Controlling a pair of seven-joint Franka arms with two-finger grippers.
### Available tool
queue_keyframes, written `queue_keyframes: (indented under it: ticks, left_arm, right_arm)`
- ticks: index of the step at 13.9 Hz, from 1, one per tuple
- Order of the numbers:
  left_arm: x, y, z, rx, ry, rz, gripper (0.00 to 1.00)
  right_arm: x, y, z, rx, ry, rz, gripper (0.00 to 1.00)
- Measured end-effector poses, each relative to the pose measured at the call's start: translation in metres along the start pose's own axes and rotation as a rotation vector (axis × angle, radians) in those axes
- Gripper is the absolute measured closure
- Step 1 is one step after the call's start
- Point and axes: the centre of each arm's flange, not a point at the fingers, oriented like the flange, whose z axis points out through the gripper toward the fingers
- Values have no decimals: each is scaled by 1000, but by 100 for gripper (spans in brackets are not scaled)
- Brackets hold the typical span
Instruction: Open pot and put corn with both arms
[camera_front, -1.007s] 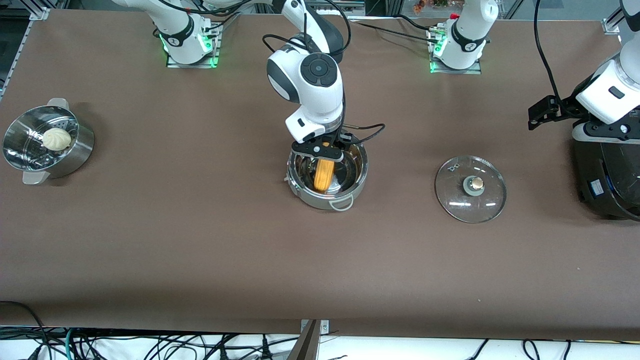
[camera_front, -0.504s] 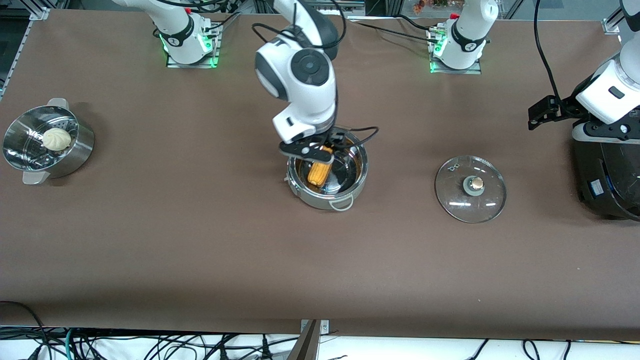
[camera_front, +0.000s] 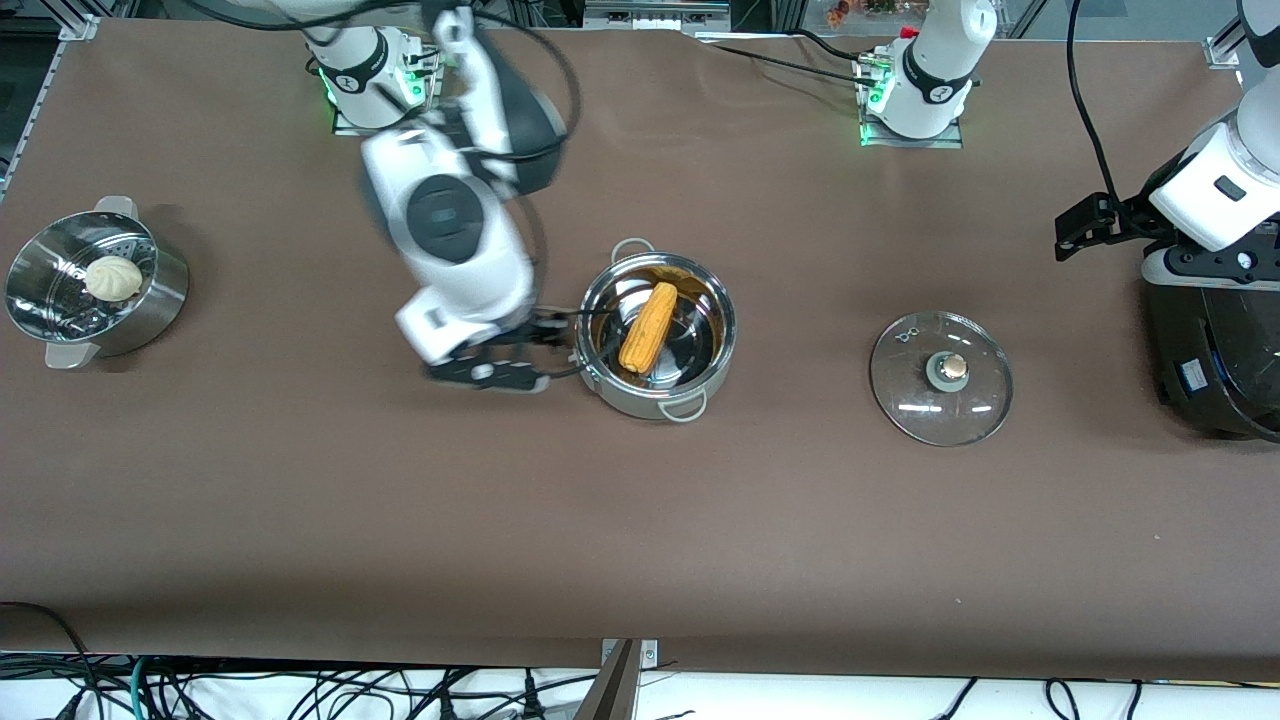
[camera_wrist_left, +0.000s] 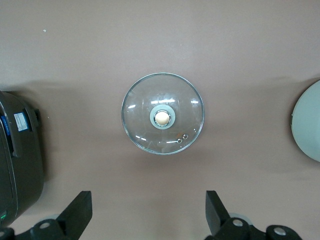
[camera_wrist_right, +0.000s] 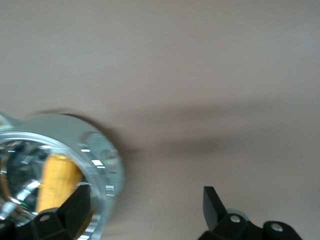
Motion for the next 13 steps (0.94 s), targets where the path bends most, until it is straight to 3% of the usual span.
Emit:
queue_keyframes:
  ticks: [4,8,11,13]
  left_arm:
    - [0,0,1,0,-2,0,0]
    - [0,-1,1,0,-2,-1,0]
    - [0,-2,1,0,-2,-4,0]
    - [0,-3,1,0,-2,-6,0]
  right_arm:
    - [14,81,-38,-16,-23,-34,0]
    - [8,177,-57,26,-56,-63,0]
    - [-11,256,-82,57,-41,-115,0]
    - [-32,285,-99,48,-18,-157,0]
